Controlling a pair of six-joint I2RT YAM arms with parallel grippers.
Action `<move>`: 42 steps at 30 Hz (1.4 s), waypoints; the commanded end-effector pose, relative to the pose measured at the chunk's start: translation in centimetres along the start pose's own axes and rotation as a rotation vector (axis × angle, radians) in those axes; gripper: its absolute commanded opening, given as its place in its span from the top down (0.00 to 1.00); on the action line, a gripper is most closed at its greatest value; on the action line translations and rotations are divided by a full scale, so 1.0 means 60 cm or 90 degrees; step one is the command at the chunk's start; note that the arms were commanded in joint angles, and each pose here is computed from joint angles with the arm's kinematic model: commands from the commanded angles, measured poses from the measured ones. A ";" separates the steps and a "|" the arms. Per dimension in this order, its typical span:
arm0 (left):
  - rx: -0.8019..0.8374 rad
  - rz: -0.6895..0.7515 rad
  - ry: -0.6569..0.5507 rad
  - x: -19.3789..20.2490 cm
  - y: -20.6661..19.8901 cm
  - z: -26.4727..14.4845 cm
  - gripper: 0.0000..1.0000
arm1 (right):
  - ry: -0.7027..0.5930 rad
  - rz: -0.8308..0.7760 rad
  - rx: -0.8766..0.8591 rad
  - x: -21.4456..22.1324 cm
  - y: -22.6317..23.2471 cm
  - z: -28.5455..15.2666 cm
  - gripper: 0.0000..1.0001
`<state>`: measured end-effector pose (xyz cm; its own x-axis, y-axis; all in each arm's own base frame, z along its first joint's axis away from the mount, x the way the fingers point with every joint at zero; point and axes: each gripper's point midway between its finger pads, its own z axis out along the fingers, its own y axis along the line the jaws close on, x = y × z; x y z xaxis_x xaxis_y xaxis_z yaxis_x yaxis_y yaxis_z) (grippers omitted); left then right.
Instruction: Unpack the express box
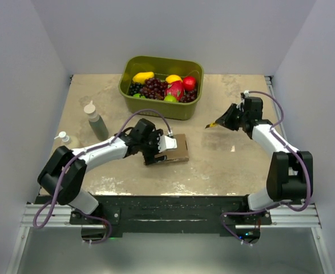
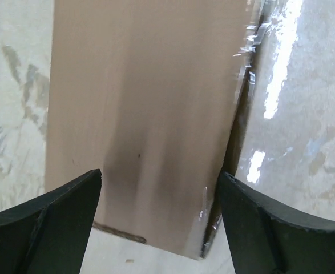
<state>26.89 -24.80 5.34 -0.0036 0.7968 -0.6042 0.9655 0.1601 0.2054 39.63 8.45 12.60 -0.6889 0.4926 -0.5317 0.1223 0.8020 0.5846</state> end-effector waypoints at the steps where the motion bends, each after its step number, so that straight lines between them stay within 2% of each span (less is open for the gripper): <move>1: -0.014 0.030 -0.099 -0.110 0.051 -0.032 0.13 | -0.015 -0.032 -0.041 0.002 0.018 -0.020 1.00; 2: 0.023 -0.014 -0.093 -0.113 0.040 -0.022 0.13 | -0.017 -0.040 -0.040 0.004 0.019 -0.029 1.00; 5: 0.030 -0.080 -0.122 -0.163 0.062 -0.022 0.13 | -0.013 -0.065 -0.047 0.013 0.020 -0.043 1.00; 11: 0.059 -0.102 -0.140 -0.181 0.054 -0.024 0.12 | 0.008 -0.071 -0.071 0.031 0.029 -0.040 1.00; 14: 0.014 -0.120 -0.109 -0.156 0.071 -0.017 0.11 | 0.032 -0.031 -0.093 0.037 0.038 -0.023 1.00; 15: 0.006 -0.132 -0.092 -0.141 0.073 -0.009 0.11 | 0.041 0.015 -0.083 0.039 0.036 -0.016 1.00; 20: -0.051 -0.240 -0.044 -0.071 0.097 0.017 0.13 | 0.106 0.142 -0.049 0.058 0.031 0.005 1.00; 25: -0.037 -0.223 -0.038 -0.048 0.082 0.026 0.15 | 0.161 0.179 -0.044 0.066 0.038 0.012 1.00; 29: -0.043 -0.236 -0.025 -0.039 0.085 0.034 0.16 | 0.209 0.265 0.008 0.084 0.027 0.018 1.00; 34: -0.038 -0.240 -0.016 -0.030 0.080 0.044 0.17 | 0.216 0.340 0.086 0.082 0.024 0.007 1.00; 38: -0.037 -0.243 -0.012 -0.025 0.078 0.048 0.18 | 0.243 0.399 0.109 0.103 0.029 -0.006 1.00; 42: -0.035 -0.240 -0.013 -0.027 0.076 0.049 0.19 | 0.251 0.382 0.078 0.106 0.054 0.002 1.00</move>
<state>31.94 -26.73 5.37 -0.3488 0.6684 -0.6569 0.8844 0.4668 0.0053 35.48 12.68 9.14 -0.6821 0.7237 0.1044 0.6271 0.5056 0.5926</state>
